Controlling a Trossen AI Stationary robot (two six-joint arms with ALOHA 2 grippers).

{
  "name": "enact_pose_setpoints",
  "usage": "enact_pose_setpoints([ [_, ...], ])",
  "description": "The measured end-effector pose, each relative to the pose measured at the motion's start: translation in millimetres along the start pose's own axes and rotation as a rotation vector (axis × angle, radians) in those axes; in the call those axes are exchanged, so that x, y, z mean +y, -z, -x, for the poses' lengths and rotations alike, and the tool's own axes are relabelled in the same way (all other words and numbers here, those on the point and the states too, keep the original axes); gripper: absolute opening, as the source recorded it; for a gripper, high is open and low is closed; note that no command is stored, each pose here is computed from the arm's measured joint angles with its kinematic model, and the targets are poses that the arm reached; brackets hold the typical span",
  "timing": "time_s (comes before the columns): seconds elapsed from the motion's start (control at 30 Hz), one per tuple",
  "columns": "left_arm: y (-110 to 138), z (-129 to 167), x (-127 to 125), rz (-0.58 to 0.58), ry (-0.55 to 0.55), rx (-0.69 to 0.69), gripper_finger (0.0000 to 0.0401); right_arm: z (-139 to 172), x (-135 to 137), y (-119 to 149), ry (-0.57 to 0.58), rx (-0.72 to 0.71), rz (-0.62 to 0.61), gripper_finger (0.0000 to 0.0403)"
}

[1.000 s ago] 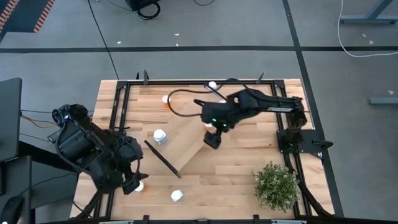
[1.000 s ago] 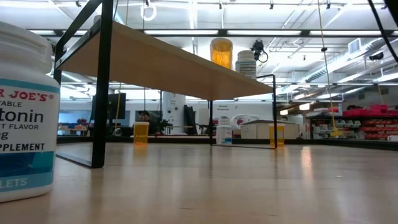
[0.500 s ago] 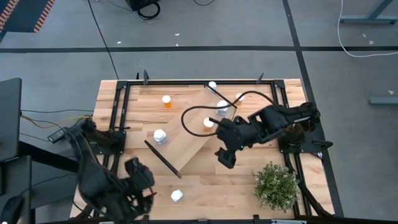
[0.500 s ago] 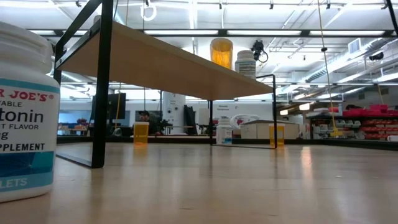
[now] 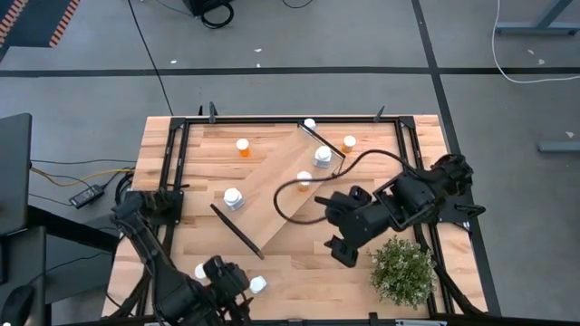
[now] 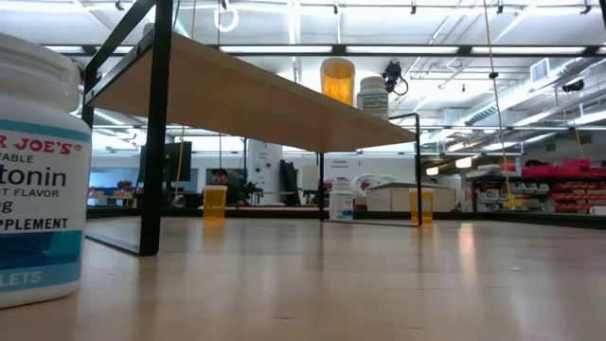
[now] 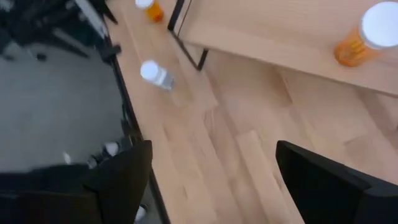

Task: Pick and place medicine bottles onto shelf by color
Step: Put the pill bottle on the shelf

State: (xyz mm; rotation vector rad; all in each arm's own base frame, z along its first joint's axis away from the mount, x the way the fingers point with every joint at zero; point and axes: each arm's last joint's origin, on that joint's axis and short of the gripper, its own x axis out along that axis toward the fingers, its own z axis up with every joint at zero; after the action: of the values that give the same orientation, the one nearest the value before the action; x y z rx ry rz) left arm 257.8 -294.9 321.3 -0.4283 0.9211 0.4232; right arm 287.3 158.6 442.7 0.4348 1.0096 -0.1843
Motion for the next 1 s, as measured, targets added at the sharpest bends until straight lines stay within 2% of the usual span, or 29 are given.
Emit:
enact_pose_setpoints([
  [0.17, 3, -13, -6, 0.198, -0.007, 0.016, 0.0279, 21, -3, 11, -0.07, 0.033, 0.117, 0.0348],
  [0.33, 2, -29, -8, 0.3, -0.053, 0.027, 0.0275, 67, -19, 23, -0.117, -0.087, 0.172, 0.0348],
  [0.43, -1, -55, -9, 0.378, -0.13, 0.16, 0.0284, 95, -32, 30, -0.118, -0.193, 0.21, 0.0348],
  [0.53, -5, -82, -8, 0.472, -0.221, 0.322, 0.0291, 120, -49, 35, -0.13, -0.279, 0.196, 0.0348],
  [0.63, -19, -94, -7, 0.528, -0.202, 0.326, 0.03, 139, -64, 40, -0.142, -0.343, 0.18, 0.0348],
  [0.83, -45, -108, 2, 0.484, -0.193, 0.357, 0.031, 160, -83, 44, -0.149, -0.418, 0.163, 0.0348],
  [1.0, -50, -110, 8, 0.419, -0.209, 0.378, 0.0311, 161, -84, 44, -0.143, -0.428, 0.163, 0.0348],
])
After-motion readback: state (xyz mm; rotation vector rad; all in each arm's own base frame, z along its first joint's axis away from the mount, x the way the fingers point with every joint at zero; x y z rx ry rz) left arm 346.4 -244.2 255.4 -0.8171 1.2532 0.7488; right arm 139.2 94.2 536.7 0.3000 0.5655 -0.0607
